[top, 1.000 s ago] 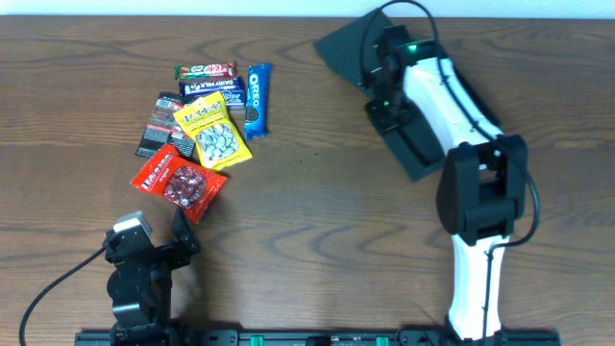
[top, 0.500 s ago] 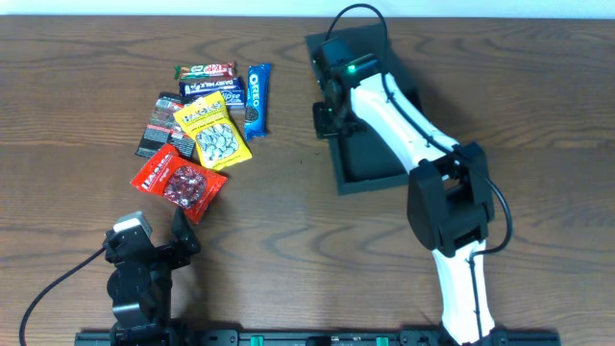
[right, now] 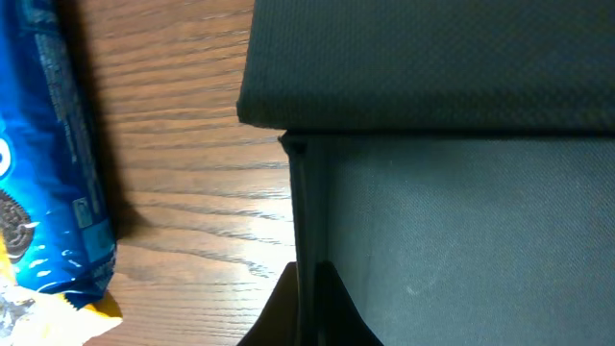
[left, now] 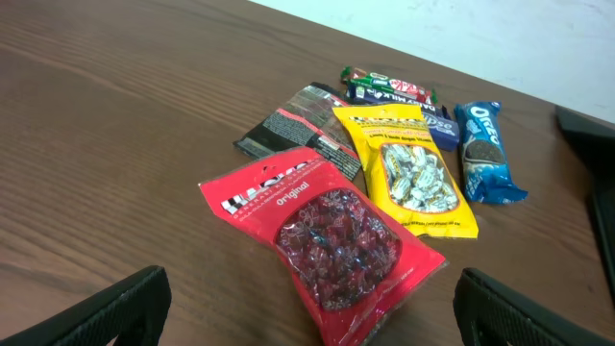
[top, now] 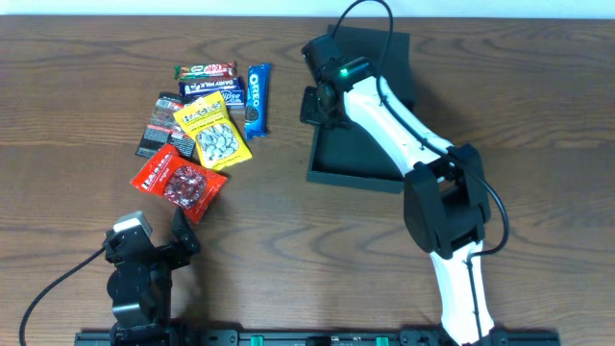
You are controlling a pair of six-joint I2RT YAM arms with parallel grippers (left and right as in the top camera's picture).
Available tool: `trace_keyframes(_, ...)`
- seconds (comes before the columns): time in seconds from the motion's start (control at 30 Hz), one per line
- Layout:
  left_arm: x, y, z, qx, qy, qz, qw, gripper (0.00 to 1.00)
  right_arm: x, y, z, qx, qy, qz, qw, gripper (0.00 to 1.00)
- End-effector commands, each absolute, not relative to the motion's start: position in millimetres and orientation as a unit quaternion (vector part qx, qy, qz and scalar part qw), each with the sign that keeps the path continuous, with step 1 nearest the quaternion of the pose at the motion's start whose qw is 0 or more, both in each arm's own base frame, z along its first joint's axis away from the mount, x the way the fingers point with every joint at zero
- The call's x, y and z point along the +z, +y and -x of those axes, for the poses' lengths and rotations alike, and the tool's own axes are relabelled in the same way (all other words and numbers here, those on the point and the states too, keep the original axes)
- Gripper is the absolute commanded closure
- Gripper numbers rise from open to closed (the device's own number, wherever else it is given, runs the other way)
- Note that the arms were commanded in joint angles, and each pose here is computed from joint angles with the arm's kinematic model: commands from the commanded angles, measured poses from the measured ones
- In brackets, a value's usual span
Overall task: Pack container
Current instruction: 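Push the black box with the right gripper toward table center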
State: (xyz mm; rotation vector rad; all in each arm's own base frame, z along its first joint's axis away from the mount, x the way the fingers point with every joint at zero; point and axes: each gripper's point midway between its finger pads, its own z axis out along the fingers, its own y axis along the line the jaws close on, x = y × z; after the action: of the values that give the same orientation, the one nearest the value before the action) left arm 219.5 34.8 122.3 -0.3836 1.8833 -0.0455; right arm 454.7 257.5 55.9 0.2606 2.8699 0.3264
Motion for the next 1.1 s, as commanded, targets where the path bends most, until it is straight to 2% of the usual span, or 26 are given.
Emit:
trace_keyframes(0.0, 113, 38, -219, -0.013, 0.808, 0.170, 0.564, 0.05, 57, 280, -447, 0.129, 0.983, -0.057, 0.120, 0.98)
trace_keyframes(0.13, 113, 38, -219, -0.013, 0.808, 0.170, 0.564, 0.05, 58, 290, -442, 0.126, 0.984, -0.003, 0.128, 0.99)
trace_keyframes(0.43, 113, 38, -219, -0.013, 0.808, 0.170, 0.564, 0.05, 56, 287, -440, 0.110, 0.985, 0.025, 0.130, 0.97)
trace_keyframes(0.47, 113, 38, -219, -0.013, 0.808, 0.170, 0.564, 0.05, 57, 287, -440, 0.110, 0.985, 0.025, 0.130, 0.68)
trace_keyframes(0.5, 113, 38, -219, -0.013, 0.808, 0.169, 0.564, 0.04, 56, 287, -440, 0.110, 0.985, 0.025, 0.130, 0.50)
trace_keyframes(0.53, 113, 38, -219, -0.013, 0.808, 0.170, 0.564, 0.05, 57, 287, -440, 0.111, 0.985, 0.025, 0.131, 0.40)
trace_keyframes(0.57, 113, 38, -219, -0.013, 0.808, 0.170, 0.564, 0.04, 61, 287, -441, 0.113, 0.985, 0.025, 0.131, 0.35)
trace_keyframes(0.6, 112, 38, -219, -0.013, 0.808, 0.169, 0.564, 0.05, 66, 286, -441, 0.113, 0.985, 0.023, 0.131, 0.24)
trace_keyframes(0.73, 113, 38, -219, -0.013, 0.808, 0.169, 0.564, 0.05, 127, 281, -451, 0.129, 0.978, 0.023, 0.166, 0.03)
trace_keyframes(0.9, 113, 38, -219, -0.013, 0.808, 0.170, 0.564, 0.05, 248, 277, -469, 0.164, 0.934, 0.100, 0.302, 0.01)
trace_keyframes(1.07, 113, 38, -219, -0.013, 0.808, 0.170, 0.564, 0.04, 309, 259, -473, 0.145, 0.899, 0.141, 0.389, 0.01)
